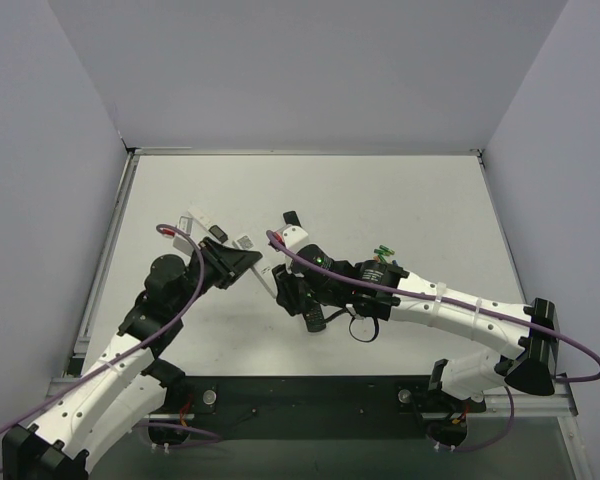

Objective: Load the batteries into the remote control
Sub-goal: Remove the battery cover from the remote control, then place the battery cover at the center of the board, then pick up the battery from the center of the board.

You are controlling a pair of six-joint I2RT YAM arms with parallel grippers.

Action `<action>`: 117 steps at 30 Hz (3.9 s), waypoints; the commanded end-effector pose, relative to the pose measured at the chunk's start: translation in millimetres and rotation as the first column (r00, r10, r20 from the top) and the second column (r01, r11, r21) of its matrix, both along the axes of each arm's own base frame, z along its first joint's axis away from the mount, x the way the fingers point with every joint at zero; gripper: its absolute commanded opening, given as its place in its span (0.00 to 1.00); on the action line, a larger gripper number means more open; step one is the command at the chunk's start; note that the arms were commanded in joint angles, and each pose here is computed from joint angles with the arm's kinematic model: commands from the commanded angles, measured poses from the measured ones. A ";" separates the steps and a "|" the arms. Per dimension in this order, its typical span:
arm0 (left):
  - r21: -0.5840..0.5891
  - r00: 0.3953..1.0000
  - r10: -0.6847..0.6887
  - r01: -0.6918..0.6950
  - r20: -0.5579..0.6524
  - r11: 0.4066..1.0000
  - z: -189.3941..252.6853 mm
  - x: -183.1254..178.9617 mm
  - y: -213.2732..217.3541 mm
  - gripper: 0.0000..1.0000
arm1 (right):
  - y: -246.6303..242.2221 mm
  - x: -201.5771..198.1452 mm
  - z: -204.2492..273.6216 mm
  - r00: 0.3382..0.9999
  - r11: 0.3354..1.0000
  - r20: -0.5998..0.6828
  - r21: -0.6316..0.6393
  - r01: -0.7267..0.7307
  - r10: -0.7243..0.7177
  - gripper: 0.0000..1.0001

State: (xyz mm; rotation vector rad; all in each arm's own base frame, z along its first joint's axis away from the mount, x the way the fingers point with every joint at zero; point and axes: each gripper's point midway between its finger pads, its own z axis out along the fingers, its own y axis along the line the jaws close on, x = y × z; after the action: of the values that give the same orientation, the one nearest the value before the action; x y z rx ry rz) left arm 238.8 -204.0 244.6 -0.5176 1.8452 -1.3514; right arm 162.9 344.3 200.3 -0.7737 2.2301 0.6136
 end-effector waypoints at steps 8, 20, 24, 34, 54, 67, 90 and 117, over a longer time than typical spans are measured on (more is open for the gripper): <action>-0.006 0.991 0.123 -0.122 0.058 0.992 13.7 11.9 18.7 0.00 | -3.6 0.3 6.6 1.000 1.000 0.020 0.023 -0.001 0.000 0.00; 0.063 0.979 0.189 -0.194 0.071 0.979 -2.3 18.6 35.2 0.00 | -32.0 6.1 1.8 0.998 1.000 0.061 0.010 0.023 -0.024 0.00; 0.129 0.973 0.200 -0.214 0.117 0.968 -7.7 17.5 46.6 0.00 | -69.3 22.2 -23.4 0.991 0.991 0.024 -0.033 0.132 -0.131 0.00; 0.160 0.976 0.091 -0.124 0.197 0.979 -5.7 5.2 40.0 0.00 | -166.7 40.5 -119.7 0.907 0.902 -0.149 -0.252 0.350 -0.393 0.00; 0.198 0.957 -0.059 0.002 0.283 0.980 -3.5 -20.2 28.4 0.00 | -184.4 25.6 -195.4 0.843 0.837 -0.298 -0.471 0.279 -0.449 0.21; 0.253 0.936 -0.166 0.087 0.311 0.963 -8.1 -17.9 16.0 0.00 | -177.4 22.3 -187.7 0.847 0.838 -0.283 -0.461 0.290 -0.449 0.70; 0.407 0.874 -0.392 0.259 0.286 0.876 9.5 -14.4 4.9 0.00 | -261.4 115.6 -125.1 0.622 0.655 -0.203 -0.227 0.721 -0.756 0.58; 0.396 0.904 -0.377 0.277 0.202 0.875 -24.4 4.5 6.5 0.00 | -262.9 149.5 -168.4 0.655 0.692 -0.251 -0.402 0.599 -0.713 0.23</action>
State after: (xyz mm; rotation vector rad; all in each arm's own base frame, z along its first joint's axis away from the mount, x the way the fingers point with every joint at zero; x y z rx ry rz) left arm 237.9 -195.5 200.3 0.1567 2.0306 -1.1614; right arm 311.2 85.0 29.6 0.1424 2.7420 0.0877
